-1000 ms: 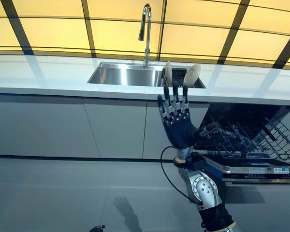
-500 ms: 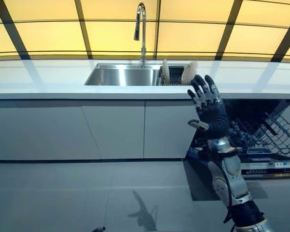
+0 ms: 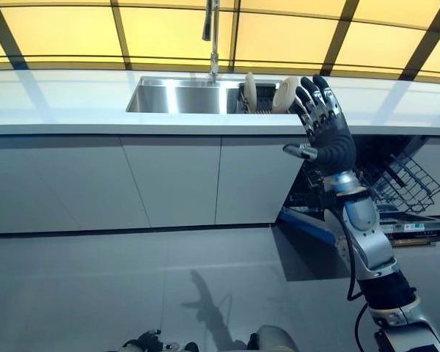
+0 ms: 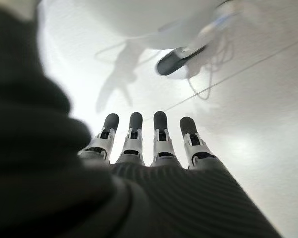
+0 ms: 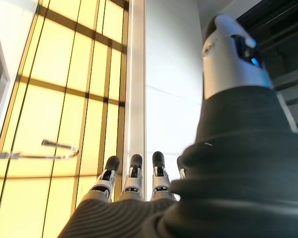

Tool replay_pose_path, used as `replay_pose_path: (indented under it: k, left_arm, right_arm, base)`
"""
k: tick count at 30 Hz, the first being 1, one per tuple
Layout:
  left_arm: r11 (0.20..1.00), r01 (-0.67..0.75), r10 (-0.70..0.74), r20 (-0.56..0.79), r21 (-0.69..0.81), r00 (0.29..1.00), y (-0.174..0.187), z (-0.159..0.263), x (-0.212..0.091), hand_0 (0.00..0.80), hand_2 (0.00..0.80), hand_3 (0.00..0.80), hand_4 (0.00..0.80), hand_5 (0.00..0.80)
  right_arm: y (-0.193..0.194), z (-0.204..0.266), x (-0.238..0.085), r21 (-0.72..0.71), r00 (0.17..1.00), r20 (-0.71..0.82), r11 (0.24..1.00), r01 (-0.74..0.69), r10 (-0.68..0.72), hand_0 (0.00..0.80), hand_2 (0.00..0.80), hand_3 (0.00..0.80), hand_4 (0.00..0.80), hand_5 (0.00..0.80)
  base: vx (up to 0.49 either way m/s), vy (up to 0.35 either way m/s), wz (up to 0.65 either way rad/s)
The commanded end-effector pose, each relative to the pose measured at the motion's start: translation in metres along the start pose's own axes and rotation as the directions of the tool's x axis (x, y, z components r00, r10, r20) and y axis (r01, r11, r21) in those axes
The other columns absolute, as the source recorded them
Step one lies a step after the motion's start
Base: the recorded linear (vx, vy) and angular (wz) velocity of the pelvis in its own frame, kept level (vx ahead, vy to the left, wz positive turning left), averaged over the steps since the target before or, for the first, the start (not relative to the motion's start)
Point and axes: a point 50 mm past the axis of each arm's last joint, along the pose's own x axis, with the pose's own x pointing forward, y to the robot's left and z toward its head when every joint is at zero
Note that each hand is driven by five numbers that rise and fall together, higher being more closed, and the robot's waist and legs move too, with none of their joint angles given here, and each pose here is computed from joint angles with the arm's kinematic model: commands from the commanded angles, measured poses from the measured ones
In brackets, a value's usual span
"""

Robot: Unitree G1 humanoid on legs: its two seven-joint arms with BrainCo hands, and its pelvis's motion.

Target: Take plates into dishwasher

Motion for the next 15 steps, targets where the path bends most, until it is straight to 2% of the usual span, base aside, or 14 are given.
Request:
replay_pose_path:
  k: [1, 5, 6, 8, 10, 12, 15]
  left_arm:
    - [0.995, 0.000, 0.004, -0.038, 0.103, 0.999, 0.009, -0.001, 0.000, 0.000, 0.000, 0.000, 0.000, 0.000]
    - [0.991, -0.002, 0.008, -0.042, 0.134, 0.999, 0.010, 0.003, 0.001, 0.000, 0.000, 0.000, 0.000, 0.000]
    - [0.989, -0.008, 0.009, -0.005, 0.150, 1.000, 0.010, 0.002, 0.000, 0.000, 0.000, 0.000, 0.000, 0.000]
    - [0.984, -0.005, 0.001, 0.023, 0.180, 1.000, 0.008, -0.008, -0.003, 0.000, 0.000, 0.000, 0.000, 0.000]
    - [0.980, -0.004, -0.010, 0.067, 0.198, 0.998, -0.005, -0.042, -0.014, 0.000, 0.000, 0.000, 0.000, 0.000]
    - [0.983, 0.008, -0.025, 0.093, 0.182, 0.995, -0.016, -0.066, -0.025, 0.000, 0.000, 0.000, 0.000, 0.000]
    - [0.994, -0.001, -0.017, 0.163, 0.112, 0.986, -0.028, -0.078, -0.034, 0.000, 0.000, 0.000, 0.000, 0.000]
  right_arm:
    - [-0.014, 0.013, 0.026, -0.005, 0.998, 0.044, 0.999, 0.050, -0.049, 0.000, 0.000, 0.000, 0.000, 0.000]
    - [-0.017, 0.016, 0.029, -0.015, 0.998, 0.030, 0.998, 0.059, -0.058, 0.000, 0.000, 0.000, 0.000, 0.000]
    - [-0.019, 0.018, 0.029, -0.027, 0.997, 0.032, 0.998, 0.065, -0.064, 0.000, 0.000, 0.000, 0.000, 0.000]
    - [-0.025, 0.019, 0.027, -0.061, 0.996, 0.034, 0.995, 0.081, -0.079, 0.000, 0.000, 0.000, 0.000, 0.000]
    - [-0.036, 0.022, 0.025, -0.118, 0.996, 0.040, 0.989, 0.089, -0.084, 0.000, 0.000, 0.000, 0.000, 0.000]
    - [-0.037, 0.021, 0.022, -0.144, 0.996, 0.032, 0.986, 0.088, -0.084, 0.000, 0.000, 0.000, 0.000, 0.000]
    - [-0.032, 0.019, 0.015, -0.153, 0.997, 0.032, 0.985, 0.076, -0.072, 0.000, 0.000, 0.000, 0.000, 0.000]
  base:
    - [0.468, -0.168, 0.34]
    - [0.503, -0.205, 0.52]
    - [0.442, -0.199, 0.38]
    - [0.349, -0.160, -0.17]
    - [0.401, -0.196, -0.27]
    - [0.404, -0.226, 0.32]
    - [0.424, -0.246, 0.35]
